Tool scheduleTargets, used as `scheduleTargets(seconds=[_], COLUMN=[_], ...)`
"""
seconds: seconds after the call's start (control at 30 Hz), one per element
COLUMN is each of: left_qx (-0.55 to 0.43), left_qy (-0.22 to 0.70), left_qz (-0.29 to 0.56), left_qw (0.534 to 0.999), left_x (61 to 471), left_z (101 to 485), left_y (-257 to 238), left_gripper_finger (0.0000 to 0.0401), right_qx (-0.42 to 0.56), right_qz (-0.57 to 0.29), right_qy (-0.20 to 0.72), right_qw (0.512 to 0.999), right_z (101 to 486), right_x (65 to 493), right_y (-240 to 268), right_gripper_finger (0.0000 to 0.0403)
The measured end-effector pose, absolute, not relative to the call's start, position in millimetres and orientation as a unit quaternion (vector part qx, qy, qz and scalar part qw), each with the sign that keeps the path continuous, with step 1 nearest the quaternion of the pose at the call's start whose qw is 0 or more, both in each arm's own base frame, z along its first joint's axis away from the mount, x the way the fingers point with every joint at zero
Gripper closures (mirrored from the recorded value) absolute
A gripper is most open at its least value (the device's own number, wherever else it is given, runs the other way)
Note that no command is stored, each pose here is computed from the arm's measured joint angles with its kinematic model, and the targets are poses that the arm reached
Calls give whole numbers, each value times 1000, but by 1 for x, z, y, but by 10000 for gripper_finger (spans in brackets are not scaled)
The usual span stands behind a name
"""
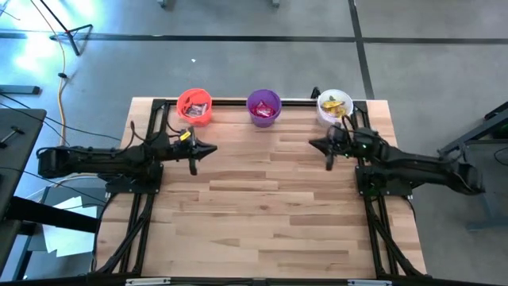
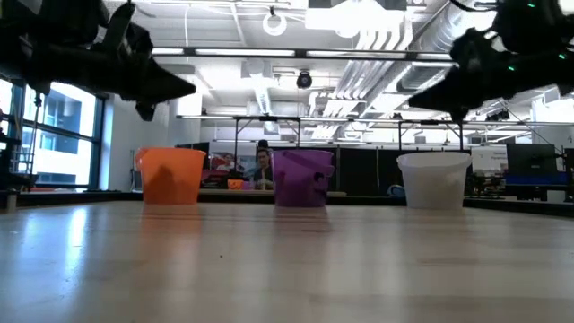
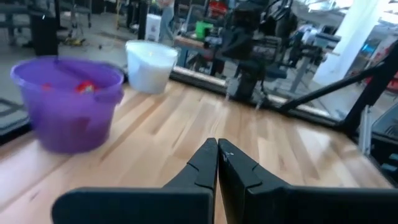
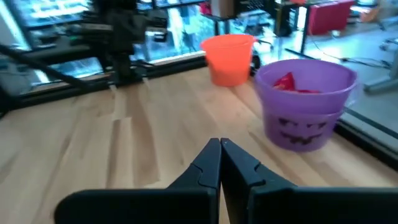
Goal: Sort candy
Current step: Return to Home Position
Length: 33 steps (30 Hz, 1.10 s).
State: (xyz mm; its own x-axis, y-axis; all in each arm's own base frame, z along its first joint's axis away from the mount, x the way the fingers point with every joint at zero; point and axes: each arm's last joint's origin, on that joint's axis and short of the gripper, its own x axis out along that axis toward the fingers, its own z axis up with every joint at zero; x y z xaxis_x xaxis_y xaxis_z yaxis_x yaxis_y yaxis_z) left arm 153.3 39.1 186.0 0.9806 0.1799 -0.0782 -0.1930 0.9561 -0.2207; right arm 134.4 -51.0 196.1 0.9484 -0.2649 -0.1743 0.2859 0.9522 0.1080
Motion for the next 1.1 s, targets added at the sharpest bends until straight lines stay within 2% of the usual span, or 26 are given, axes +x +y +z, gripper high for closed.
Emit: scheduleTargets(seconds=[0.27, 0.57, 0.73, 1.0, 1.1], left_qx=[-116, -80, -78, -76, -75], left_qy=[24, 36, 32, -22, -16], left_qz=[103, 141, 143, 147, 147], left_qw=[988, 986, 986, 986, 986], left_x=[136, 123, 114, 93, 93], left_z=[165, 159, 161, 169, 169], left_y=[35, 34, 32, 26, 26], left_gripper_finger=[401, 401, 401, 401, 401], right_qx=[65, 27, 17, 23, 16], right_qz=[-102, -94, -68, -64, -70], right_qy=[27, 1, -49, -39, -40], right_qw=[992, 995, 996, 997, 997], right_z=[162, 167, 175, 173, 173], right_x=[110, 99, 94, 94, 94], right_y=[-35, -25, -21, -21, -21], right_gripper_finger=[403, 403, 403, 403, 403])
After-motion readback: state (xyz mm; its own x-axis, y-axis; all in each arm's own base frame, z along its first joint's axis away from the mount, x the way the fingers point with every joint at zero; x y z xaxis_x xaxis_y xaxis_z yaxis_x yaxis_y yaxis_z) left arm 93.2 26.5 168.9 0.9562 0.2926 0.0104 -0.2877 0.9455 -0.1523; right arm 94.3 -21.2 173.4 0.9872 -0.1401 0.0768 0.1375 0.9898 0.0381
